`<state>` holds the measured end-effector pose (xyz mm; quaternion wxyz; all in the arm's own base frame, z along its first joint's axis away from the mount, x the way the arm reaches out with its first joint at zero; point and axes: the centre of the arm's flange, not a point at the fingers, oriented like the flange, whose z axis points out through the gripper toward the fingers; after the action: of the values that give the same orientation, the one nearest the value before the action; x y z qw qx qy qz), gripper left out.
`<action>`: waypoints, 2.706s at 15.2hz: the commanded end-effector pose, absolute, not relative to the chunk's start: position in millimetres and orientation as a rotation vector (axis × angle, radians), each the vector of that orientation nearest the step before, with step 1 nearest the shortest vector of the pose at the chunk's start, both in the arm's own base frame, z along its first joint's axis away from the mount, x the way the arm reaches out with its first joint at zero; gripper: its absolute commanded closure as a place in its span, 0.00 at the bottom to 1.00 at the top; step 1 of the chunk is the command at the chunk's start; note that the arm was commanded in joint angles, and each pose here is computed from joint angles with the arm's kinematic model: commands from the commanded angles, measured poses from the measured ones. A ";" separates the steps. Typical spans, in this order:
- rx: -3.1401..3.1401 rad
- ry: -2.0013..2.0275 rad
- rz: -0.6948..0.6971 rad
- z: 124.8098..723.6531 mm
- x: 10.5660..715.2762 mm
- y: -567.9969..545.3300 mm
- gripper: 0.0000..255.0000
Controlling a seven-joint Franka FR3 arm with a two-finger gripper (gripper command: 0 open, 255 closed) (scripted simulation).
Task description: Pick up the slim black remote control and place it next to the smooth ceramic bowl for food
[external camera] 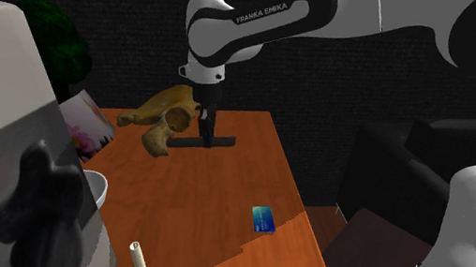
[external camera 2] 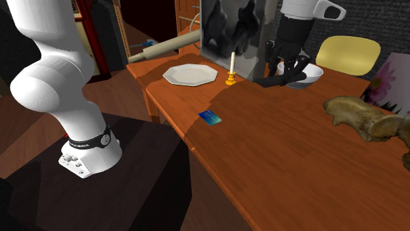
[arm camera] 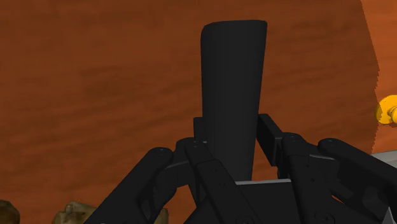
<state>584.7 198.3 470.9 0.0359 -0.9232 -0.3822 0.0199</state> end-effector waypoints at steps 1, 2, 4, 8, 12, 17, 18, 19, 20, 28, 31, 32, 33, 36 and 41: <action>-2.837 -1.173 0.061 469.9 580.4 224.0 1.00; -2.837 -1.173 0.061 469.9 577.5 236.9 1.00; -2.837 -1.173 0.061 469.9 571.6 262.6 1.00; -2.837 -1.173 0.061 469.9 559.7 314.0 1.00; -2.837 -1.173 0.061 464.6 550.9 352.6 1.00; -2.837 -1.173 0.061 438.2 550.9 352.6 1.00; -2.837 -1.173 0.061 432.9 550.9 352.6 1.00; -2.837 -1.173 0.061 427.7 550.9 352.6 1.00; -2.837 -1.173 0.061 422.4 550.9 352.6 1.00; -2.837 -1.173 0.061 380.1 550.9 352.6 1.00; -2.837 -1.173 0.061 364.3 550.9 352.6 1.00; -2.837 -1.173 0.061 359.0 550.9 352.6 1.00; -2.837 -1.173 0.061 353.8 550.9 352.6 1.00; -2.837 -1.173 0.061 337.9 550.9 352.6 1.00; -2.837 -1.173 0.061 327.8 550.9 352.6 1.00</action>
<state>550.7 352.2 328.6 0.0357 -0.9234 -0.3817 0.0201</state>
